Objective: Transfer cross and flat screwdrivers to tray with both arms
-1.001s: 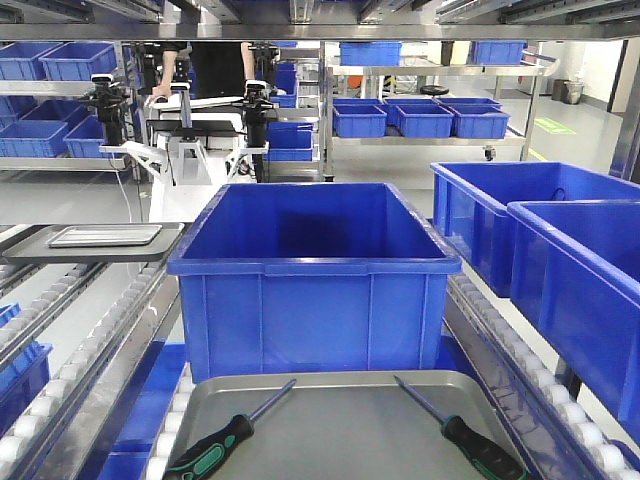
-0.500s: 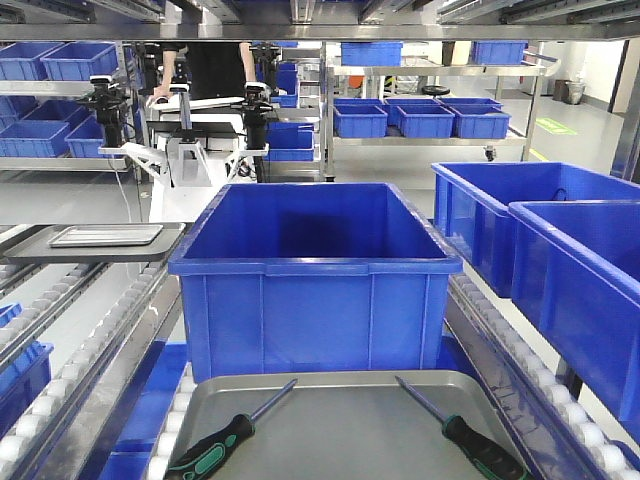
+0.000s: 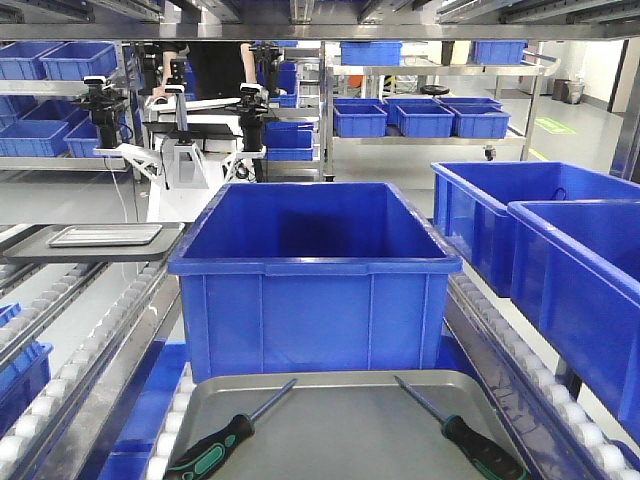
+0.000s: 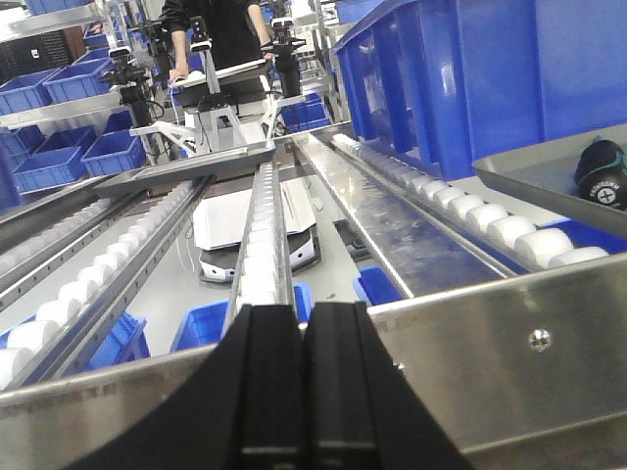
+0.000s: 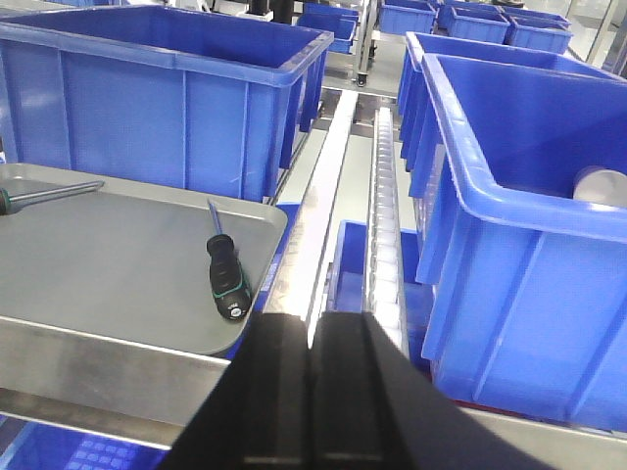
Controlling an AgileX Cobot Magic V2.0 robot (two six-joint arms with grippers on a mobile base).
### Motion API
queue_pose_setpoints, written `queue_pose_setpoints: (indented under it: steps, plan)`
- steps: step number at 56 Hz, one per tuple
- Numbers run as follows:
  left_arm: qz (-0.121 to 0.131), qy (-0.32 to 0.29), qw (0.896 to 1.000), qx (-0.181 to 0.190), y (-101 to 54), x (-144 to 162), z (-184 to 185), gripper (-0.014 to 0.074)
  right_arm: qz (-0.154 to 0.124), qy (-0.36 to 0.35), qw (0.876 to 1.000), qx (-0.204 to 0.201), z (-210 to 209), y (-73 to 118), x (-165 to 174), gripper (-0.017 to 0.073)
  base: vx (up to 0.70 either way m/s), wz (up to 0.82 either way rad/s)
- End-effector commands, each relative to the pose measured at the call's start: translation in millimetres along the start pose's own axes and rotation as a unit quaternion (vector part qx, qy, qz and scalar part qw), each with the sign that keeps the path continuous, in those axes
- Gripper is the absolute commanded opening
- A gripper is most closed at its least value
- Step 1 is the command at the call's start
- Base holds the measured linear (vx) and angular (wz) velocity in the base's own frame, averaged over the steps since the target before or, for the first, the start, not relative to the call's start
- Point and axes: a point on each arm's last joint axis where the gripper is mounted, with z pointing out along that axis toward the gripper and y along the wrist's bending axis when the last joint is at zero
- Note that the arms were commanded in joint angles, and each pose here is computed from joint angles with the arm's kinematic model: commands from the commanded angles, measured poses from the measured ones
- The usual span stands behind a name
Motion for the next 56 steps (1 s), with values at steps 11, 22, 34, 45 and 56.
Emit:
queue_pose_setpoints:
  steps: [11, 22, 34, 45, 56]
  plan:
    - [-0.005, -0.053, 0.999, -0.011, 2.9, -14.9, -3.0, 0.0003, -0.004, -0.046, 0.999, 0.007, -1.9, -1.7, -14.8, -0.0008, 0.0, 0.0]
    - [-0.005, -0.053, 0.999, -0.011, 2.9, -14.9, -3.0, 0.0003, -0.004, -0.046, 0.999, 0.007, -1.9, -1.7, -14.8, -0.0008, 0.0, 0.0]
    - [-0.005, -0.053, 0.999, -0.011, 2.9, -14.9, -3.0, 0.0003, 0.03, -0.066, 0.997, -0.018, 7.2, 3.9, -9.3, -0.0008, 0.0, 0.0]
    - [-0.005, -0.053, 0.999, -0.011, 2.9, -14.9, -3.0, 0.0003, 0.052, -0.157, 0.986, -0.025, 52.1, 14.5, 65.6, -0.0008, 0.0, 0.0]
    - [-0.005, -0.053, 0.998, -0.011, 2.9, -14.9, -3.1, 0.0003, 0.064, -0.125, 0.99, 0.005, 80.0, 18.4, 136.0, -0.0008, 0.0, 0.0]
